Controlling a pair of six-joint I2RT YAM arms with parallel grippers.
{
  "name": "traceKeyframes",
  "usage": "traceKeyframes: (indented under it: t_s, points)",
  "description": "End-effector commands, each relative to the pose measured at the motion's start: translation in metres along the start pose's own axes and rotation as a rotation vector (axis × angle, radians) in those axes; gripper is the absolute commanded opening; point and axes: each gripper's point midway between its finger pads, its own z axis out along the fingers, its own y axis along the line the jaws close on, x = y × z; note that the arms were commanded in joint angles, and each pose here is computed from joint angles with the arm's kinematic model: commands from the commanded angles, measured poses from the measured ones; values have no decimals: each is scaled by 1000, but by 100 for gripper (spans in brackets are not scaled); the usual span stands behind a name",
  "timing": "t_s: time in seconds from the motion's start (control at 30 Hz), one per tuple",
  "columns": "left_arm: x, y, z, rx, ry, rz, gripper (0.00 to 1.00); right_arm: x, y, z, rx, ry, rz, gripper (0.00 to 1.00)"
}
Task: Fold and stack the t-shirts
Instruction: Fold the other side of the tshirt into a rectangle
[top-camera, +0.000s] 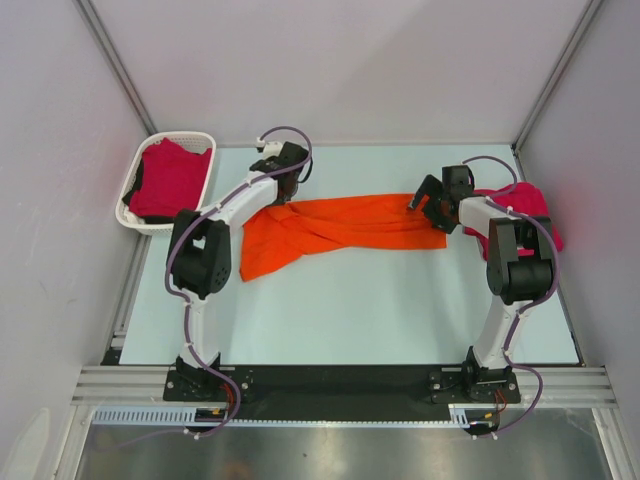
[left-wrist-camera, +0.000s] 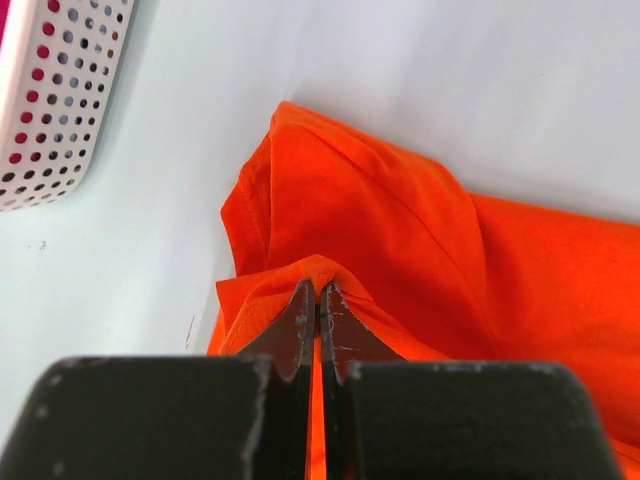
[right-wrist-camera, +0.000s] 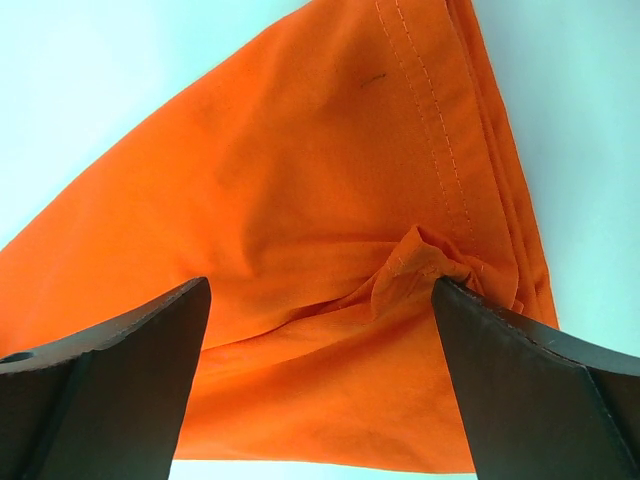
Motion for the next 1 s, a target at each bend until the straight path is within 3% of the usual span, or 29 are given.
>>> traceKeyframes:
  t_s: [0.0, 0.23, 0.3, 0.33, 0.37, 0.4, 0.6, 0.73, 0.8, 0.83, 0.87, 0.9, 0.97]
  points:
    - [-30, -5, -2, 12, -54, -16, 0, 6, -13, -7, 53, 11, -20, 100]
    - [-30, -20, 15, 2, -30, 5, 0, 5, -10, -10, 48, 8, -32, 100]
    - [-25, -23, 20, 3, -9, 13, 12, 4, -10, -14, 49, 4, -36, 100]
    - [-24, -24, 20, 9, 1, 15, 31, 3, -11, -15, 51, 0, -37, 100]
    - [-23, -23, 20, 3, 3, 11, 92, 4, -10, -17, 49, -1, -40, 100]
    - [-24, -20, 18, -4, 2, 3, 99, 1, -8, -20, 43, -9, -46, 100]
    - [-39, 5, -8, -25, -66, -75, 100, 1, -1, -31, 23, -39, -68, 100]
    - [-52, 23, -45, 50, -152, -118, 100, 1, 4, -36, 8, -57, -82, 100]
    - [-47, 27, -54, 71, -162, -116, 89, 4, 5, -38, 6, -55, -86, 100]
    - [-43, 28, -57, 77, -163, -121, 75, 4, 6, -39, 2, -58, -85, 100]
    - [-29, 35, -59, 77, -150, -110, 23, 4, 6, -40, 0, -60, -87, 100]
    - [-22, 34, -59, 92, -138, -108, 2, 6, 6, -40, 1, -59, -88, 100]
    - [3, 29, -54, 138, -101, -61, 0, 6, 6, -41, -2, -60, -89, 100]
